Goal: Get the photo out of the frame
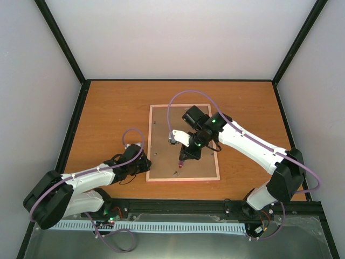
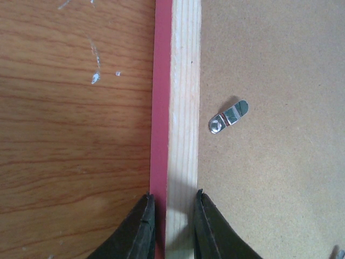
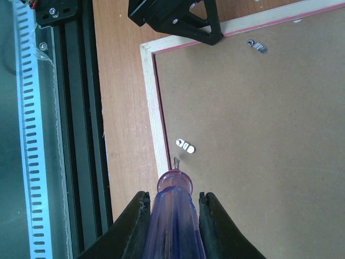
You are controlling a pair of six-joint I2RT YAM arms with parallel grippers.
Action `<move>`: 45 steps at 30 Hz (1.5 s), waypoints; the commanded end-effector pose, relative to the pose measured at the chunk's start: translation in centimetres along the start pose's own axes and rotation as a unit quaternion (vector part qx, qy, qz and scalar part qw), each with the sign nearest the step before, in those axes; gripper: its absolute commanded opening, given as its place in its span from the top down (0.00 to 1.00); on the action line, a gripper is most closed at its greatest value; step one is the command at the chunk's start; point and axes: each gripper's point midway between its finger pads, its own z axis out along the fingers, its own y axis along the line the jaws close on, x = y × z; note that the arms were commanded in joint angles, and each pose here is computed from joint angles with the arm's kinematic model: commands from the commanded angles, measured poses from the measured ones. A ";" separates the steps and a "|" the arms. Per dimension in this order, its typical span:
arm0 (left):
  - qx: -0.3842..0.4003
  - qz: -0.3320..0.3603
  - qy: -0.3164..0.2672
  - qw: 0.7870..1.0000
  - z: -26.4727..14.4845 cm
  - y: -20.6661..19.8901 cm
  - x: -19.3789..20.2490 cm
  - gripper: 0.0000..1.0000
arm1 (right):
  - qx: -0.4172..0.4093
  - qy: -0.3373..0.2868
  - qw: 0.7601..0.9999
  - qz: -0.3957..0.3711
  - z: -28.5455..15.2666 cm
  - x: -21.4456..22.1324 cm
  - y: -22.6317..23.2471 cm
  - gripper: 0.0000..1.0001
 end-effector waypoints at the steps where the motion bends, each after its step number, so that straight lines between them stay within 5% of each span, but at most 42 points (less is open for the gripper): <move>1: -0.030 -0.018 0.010 0.999 0.3 1.9 1.1 0.99 | 0.011 -0.005 1.000 0.000 0.6 -0.4 -0.7 0.97; 15: -0.030 -0.018 0.011 0.999 0.3 1.9 1.2 0.99 | 0.010 -0.034 0.999 -0.005 0.6 -2.4 -1.3 0.97; 27: -0.030 -0.017 0.011 0.999 0.3 1.9 1.2 0.99 | 0.099 -0.069 0.993 0.005 -3.1 -2.4 -3.6 0.97; 45: -0.027 -0.014 0.011 0.999 0.3 1.9 1.2 0.99 | 0.206 -0.061 0.971 0.105 -9.3 9.2 -7.6 0.97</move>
